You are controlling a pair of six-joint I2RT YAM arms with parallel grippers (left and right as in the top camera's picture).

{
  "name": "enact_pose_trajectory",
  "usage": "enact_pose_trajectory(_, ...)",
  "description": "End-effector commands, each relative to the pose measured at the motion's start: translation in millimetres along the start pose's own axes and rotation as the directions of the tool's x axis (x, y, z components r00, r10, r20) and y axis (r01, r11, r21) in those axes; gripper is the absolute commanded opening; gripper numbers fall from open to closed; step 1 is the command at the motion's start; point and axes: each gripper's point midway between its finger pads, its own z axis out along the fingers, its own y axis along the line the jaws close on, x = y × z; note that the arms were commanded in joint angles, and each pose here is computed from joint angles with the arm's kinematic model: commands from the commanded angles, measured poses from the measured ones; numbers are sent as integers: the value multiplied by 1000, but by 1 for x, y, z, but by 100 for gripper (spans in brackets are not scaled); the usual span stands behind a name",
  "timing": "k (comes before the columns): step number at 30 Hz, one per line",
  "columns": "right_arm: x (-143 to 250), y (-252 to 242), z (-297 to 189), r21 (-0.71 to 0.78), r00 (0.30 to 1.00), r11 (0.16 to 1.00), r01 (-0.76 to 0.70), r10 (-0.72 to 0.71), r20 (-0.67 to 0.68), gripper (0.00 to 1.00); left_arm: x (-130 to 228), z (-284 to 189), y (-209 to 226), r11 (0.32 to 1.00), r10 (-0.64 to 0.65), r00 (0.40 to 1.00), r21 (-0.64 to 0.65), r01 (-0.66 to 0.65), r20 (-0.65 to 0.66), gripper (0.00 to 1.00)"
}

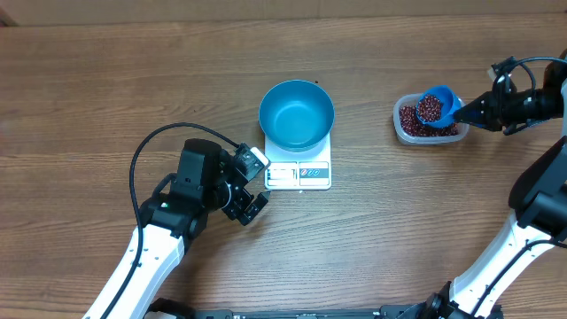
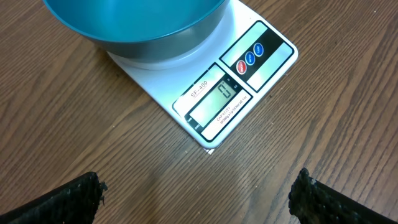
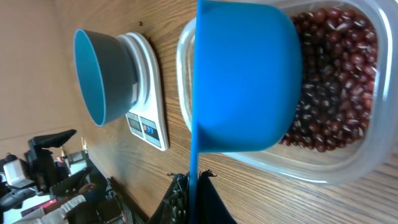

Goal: Scoop item into bowl and weigh 150g on scale
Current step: 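Scoop red beans with the blue scoop and lift it from the tub, then carry the filled scoop left over the teal bowl with the right gripper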

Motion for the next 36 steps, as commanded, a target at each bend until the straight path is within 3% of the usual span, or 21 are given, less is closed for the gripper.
enact_pose_trajectory(1,-5,9,-1,-50,999,999,12,-10,31,4,4,2,0,1000,12,1000,4,-12,-11,100)
enact_pose_trajectory(15,-15,29,-3,-150,996,989,16,-3,90,4,4,2,0,1000,12,1000,4,-12,-11,99)
enact_pose_trajectory(36,-17,129,33,-326,989,935,142,-125,73,4,4,2,0,1000,12,1000,4,-12,-11,100)
